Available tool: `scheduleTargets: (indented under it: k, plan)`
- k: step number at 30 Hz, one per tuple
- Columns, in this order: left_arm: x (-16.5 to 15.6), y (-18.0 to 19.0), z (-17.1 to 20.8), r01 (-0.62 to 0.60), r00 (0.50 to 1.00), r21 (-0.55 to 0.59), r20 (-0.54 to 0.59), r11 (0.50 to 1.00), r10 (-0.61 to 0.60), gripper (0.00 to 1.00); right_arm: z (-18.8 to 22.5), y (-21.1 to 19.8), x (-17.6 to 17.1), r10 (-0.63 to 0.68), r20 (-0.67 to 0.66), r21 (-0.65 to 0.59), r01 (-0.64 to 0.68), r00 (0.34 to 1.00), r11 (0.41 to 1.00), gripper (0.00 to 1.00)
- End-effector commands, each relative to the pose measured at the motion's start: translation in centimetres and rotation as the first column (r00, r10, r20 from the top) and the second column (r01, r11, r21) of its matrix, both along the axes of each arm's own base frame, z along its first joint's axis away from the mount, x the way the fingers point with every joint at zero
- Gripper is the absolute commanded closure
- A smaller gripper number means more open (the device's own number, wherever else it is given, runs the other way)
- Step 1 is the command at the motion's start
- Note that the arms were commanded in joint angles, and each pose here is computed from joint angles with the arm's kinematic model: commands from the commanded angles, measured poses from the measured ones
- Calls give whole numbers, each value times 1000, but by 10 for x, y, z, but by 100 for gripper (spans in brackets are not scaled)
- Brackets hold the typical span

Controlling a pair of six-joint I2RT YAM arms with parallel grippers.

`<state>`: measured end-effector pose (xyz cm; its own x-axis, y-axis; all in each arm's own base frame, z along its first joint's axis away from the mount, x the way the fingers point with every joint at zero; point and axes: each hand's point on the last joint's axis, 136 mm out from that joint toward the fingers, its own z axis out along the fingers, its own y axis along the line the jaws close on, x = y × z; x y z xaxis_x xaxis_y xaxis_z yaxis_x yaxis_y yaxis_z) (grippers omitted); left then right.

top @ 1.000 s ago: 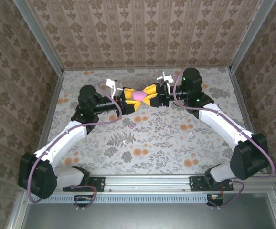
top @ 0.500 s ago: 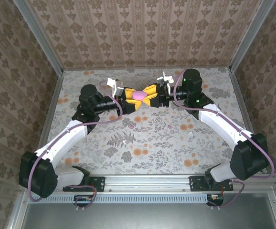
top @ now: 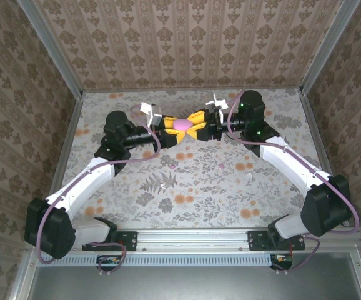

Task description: Insert wireless bluetooth earbuds into charging case

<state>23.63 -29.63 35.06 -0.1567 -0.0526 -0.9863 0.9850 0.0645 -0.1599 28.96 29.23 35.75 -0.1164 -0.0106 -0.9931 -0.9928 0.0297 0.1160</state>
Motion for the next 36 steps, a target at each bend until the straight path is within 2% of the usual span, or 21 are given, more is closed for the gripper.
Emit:
scheduleTargets:
  k: [1, 7, 11, 14, 17, 21, 28, 36]
  plan:
    - [-12, -2, 20, 58, 997, -25, 50, 998, -57, 61, 5, -1, 0, -18, 21, 12, 18, 1000, 1000, 62]
    - [-11, -2, 21, 48, 997, -28, 59, 998, -46, 64, 3, -1, 2, -36, 8, 2, 36, 999, 999, 56]
    - [-5, 0, 18, -6, 998, -32, 63, 999, 8, 64, 2, -4, 10, -109, -33, -13, 109, 993, 994, 40]
    - [0, 4, 17, -66, 994, -45, 87, 997, 70, 65, 12, -15, 12, -206, -73, -10, 206, 976, 979, 33]
    - [2, 8, 14, -109, 986, -49, 121, 993, 115, 65, 14, -20, 10, -242, -150, -2, 245, 959, 970, 30]
    - [-1, 7, 12, -119, 978, -47, 164, 992, 125, 65, 12, -19, 0, -220, -228, -23, 221, 949, 975, 31]
    - [-4, 4, 10, -117, 977, -52, 175, 992, 125, 65, -6, -1, -13, -204, -215, -145, 175, 955, 974, 30]
    - [-10, 3, 9, -89, 983, -62, 155, 994, 97, 65, 0, -1, -2, -243, -203, -114, 223, 949, 968, 32]
